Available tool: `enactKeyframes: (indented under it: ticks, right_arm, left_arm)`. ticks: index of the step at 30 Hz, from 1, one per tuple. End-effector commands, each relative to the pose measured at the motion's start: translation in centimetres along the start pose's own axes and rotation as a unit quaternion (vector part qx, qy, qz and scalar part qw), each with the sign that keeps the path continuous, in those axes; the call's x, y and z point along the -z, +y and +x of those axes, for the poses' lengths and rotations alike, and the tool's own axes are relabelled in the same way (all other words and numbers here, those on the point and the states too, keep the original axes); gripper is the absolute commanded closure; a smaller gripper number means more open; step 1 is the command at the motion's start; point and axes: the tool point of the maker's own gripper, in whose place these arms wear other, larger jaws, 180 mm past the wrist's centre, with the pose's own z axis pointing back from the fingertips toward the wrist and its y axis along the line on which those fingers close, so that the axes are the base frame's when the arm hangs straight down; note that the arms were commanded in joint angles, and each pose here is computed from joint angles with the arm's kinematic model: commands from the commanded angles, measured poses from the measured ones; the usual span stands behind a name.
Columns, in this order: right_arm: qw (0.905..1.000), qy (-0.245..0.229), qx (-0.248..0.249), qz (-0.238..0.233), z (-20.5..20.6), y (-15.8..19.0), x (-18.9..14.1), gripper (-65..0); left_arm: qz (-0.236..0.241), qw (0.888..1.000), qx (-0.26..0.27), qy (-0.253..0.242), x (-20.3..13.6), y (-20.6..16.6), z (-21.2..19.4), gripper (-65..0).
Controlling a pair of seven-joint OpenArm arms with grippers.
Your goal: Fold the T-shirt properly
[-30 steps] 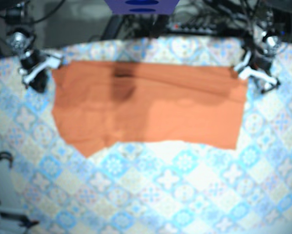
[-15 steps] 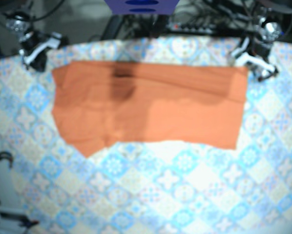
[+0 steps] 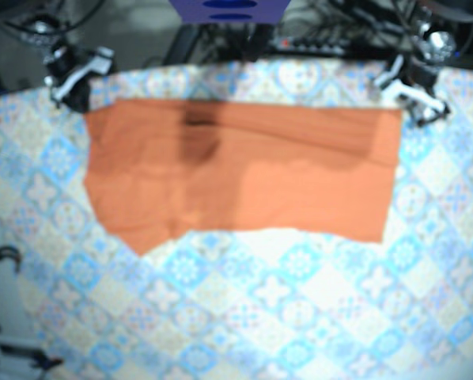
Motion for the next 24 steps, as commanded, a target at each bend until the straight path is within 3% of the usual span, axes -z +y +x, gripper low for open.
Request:
enactKeyframes:
  ticks: [1, 24]
  right_arm:
    - [0.9998, -0.004, -0.007, -0.018, 0.1, -1.2, 0.0, -22.9]
    - [0.9991, -0.016, 0.0, -0.038, 1.5, -2.7, 1.5, -22.8]
  left_arm:
    - [0.016, 1.0, 0.005, -0.001, -0.2, 1.1, -0.2, -50.0]
    - [0.015, 1.0, 0.005, -0.002, -0.2, 1.0, -0.2, -50.0]
